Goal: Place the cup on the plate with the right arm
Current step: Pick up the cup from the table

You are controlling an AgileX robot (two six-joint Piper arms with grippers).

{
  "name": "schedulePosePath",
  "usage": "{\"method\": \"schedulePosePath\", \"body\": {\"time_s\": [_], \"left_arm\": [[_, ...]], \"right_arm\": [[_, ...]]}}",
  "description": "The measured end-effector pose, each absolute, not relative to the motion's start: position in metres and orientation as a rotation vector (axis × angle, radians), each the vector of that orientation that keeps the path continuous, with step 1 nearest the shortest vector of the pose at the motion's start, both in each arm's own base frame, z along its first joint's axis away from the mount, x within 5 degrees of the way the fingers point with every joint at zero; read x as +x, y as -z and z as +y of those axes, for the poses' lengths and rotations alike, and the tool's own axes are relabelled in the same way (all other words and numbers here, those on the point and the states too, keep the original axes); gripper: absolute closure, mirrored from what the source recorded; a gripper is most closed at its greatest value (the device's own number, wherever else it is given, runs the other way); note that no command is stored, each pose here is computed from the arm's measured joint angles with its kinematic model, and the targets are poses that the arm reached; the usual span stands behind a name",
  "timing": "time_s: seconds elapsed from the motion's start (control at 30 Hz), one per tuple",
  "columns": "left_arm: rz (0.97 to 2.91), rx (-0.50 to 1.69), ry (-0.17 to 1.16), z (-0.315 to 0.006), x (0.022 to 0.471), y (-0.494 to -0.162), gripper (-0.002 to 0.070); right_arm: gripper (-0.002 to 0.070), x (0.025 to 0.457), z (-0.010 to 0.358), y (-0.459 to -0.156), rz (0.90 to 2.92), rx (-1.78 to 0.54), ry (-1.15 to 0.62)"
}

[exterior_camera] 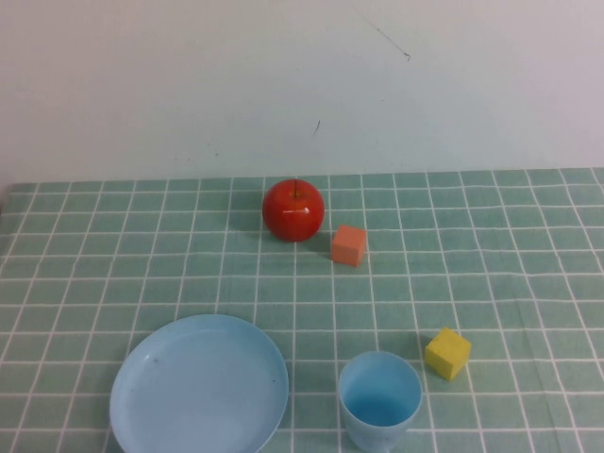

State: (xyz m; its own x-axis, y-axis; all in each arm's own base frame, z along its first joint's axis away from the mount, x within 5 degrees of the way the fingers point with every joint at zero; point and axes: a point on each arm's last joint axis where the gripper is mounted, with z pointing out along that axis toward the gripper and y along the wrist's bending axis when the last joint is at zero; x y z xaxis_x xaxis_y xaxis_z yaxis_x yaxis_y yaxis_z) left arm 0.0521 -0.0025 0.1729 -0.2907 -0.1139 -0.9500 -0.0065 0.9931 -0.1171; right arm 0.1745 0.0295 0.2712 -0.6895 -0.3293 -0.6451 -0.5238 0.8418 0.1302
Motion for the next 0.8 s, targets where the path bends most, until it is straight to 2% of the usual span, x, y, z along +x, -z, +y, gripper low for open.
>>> {"method": "schedulePosePath", "body": {"time_s": [0.07, 0.17, 0.23, 0.33, 0.53, 0.8], "left_arm": [[1.864, -0.087, 0.105, -0.003, 0.052, -0.173, 0.0678], [1.864, -0.087, 0.105, -0.003, 0.052, -0.173, 0.0678], [1.864, -0.087, 0.105, -0.003, 0.052, -0.173, 0.0678], [1.864, -0.087, 0.105, -0.003, 0.052, -0.173, 0.0678], [1.864, -0.087, 0.105, -0.003, 0.052, -0.173, 0.0678], [1.864, -0.087, 0.105, -0.003, 0.052, -0.173, 0.0678]], "right_arm": [[0.0506, 0.18, 0.037, -0.269, 2.345, -0.667, -0.523], [0.0318, 0.187, 0.045, -0.268, 2.301, -0.707, -0.668], [0.0237, 0.192, 0.049, -0.268, 2.296, -0.746, -0.723], [0.0195, 0.201, 0.059, -0.271, 2.3, -0.823, -0.755], [0.0179, 0.22, 0.089, -0.282, 2.318, -1.015, -0.692], [0.0178, 0.243, 0.139, -0.265, 2.317, -1.221, -0.709]]}}
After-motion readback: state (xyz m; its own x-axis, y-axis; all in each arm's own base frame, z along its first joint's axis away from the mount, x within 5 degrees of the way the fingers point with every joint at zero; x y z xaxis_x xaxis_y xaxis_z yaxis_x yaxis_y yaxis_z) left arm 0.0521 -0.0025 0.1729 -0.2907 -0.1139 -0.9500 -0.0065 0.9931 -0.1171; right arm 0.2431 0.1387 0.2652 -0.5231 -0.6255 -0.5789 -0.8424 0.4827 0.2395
